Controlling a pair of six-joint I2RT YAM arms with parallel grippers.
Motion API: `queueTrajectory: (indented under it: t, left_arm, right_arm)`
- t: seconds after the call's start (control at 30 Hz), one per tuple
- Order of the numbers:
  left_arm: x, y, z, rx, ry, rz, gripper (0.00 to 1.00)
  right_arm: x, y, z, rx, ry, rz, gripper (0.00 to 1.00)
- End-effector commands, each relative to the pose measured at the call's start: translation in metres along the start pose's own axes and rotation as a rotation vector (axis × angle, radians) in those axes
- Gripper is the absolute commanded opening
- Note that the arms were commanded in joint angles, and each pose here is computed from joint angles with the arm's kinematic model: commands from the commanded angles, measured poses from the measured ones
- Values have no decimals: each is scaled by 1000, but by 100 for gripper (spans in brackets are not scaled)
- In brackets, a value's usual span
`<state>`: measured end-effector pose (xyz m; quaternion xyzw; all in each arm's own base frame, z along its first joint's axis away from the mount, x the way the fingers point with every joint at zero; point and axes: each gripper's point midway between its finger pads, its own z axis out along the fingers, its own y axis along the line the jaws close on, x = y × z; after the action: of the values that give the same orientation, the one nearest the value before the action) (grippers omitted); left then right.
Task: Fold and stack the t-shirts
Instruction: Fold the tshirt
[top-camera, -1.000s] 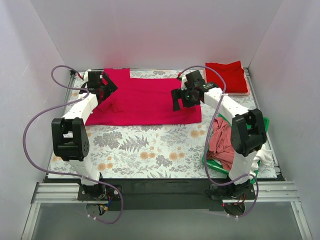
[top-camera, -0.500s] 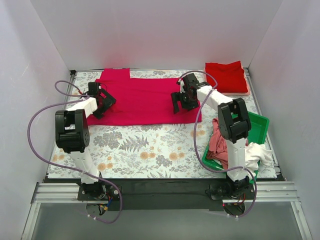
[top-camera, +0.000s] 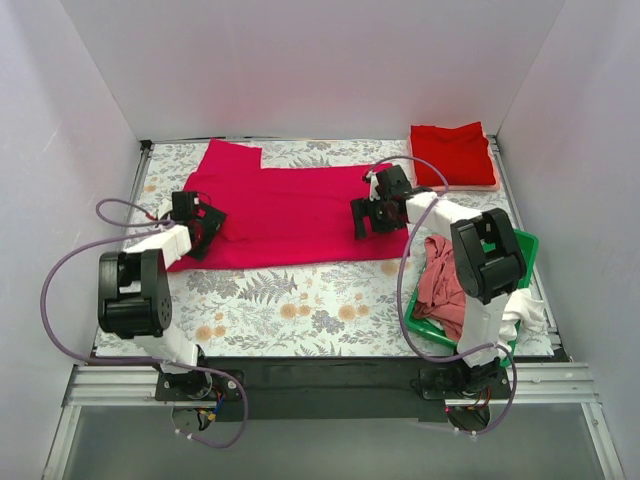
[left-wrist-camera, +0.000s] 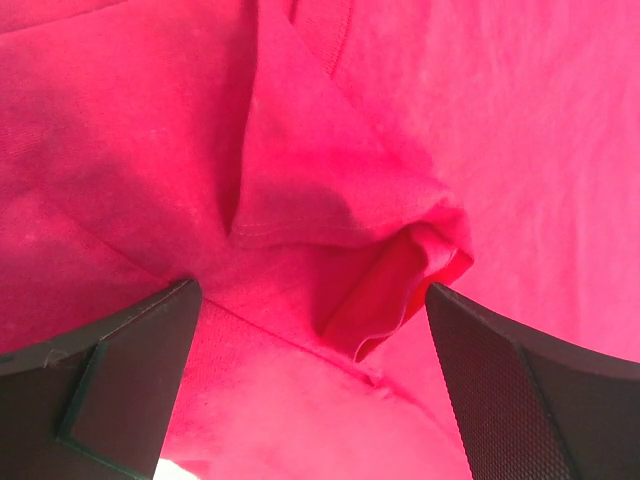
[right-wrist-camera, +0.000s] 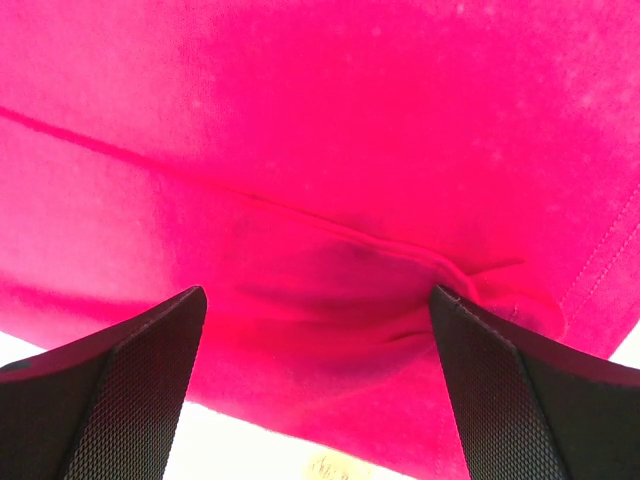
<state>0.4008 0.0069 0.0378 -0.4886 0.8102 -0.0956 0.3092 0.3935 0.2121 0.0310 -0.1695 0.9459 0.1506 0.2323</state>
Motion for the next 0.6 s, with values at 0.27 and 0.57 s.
queueTrajectory:
  t: [0.27,0.57]
  left_arm:
    - [42,126,-75,-255,-38,-144,97]
    - [35,91,-77,-132,-22,-162,97]
  right_arm:
    - [98,14,-39,40,100,21,98]
    - [78,20,-57,21,33,-19,98]
